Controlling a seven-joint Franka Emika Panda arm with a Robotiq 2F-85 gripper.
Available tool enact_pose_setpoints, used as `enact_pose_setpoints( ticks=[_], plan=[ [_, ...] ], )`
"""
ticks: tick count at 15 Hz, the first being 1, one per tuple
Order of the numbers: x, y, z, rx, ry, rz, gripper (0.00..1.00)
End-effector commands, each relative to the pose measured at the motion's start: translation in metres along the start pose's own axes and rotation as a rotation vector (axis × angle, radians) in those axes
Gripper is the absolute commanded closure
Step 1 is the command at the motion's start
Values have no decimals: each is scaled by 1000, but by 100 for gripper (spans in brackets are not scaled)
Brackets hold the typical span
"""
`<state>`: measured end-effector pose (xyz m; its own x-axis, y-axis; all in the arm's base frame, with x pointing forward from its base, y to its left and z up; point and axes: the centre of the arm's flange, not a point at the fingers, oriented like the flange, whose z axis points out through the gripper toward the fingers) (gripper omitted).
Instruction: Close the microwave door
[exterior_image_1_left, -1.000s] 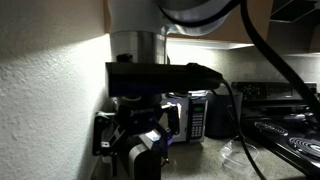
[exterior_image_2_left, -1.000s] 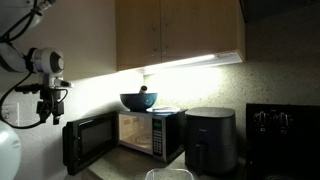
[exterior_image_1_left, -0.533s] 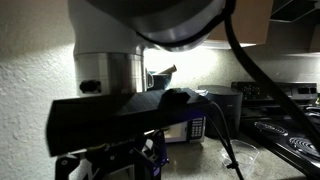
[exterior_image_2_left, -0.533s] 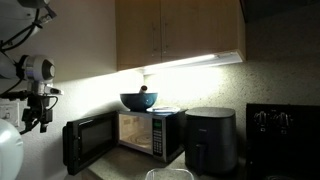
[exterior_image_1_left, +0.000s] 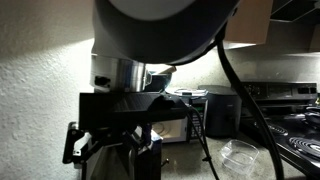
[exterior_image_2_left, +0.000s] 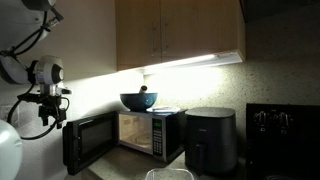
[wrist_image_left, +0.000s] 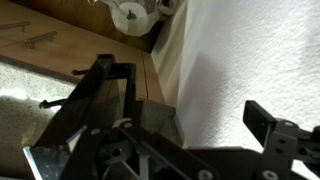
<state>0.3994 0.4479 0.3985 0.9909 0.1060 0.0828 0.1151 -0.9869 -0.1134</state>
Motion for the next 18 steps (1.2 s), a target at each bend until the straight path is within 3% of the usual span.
enact_pose_setpoints(
  ticks=[1, 5, 13, 15, 16, 18],
  plan=[
    [11, 19, 4, 33, 80, -18, 0],
    [32, 39, 3, 15, 198, 41, 0],
    [61, 62, -9, 25, 599, 249, 0],
    [62, 68, -15, -19, 614, 301, 0],
    [77, 74, -19, 15, 583, 252, 0],
    [76, 75, -18, 4, 602, 280, 0]
  ],
)
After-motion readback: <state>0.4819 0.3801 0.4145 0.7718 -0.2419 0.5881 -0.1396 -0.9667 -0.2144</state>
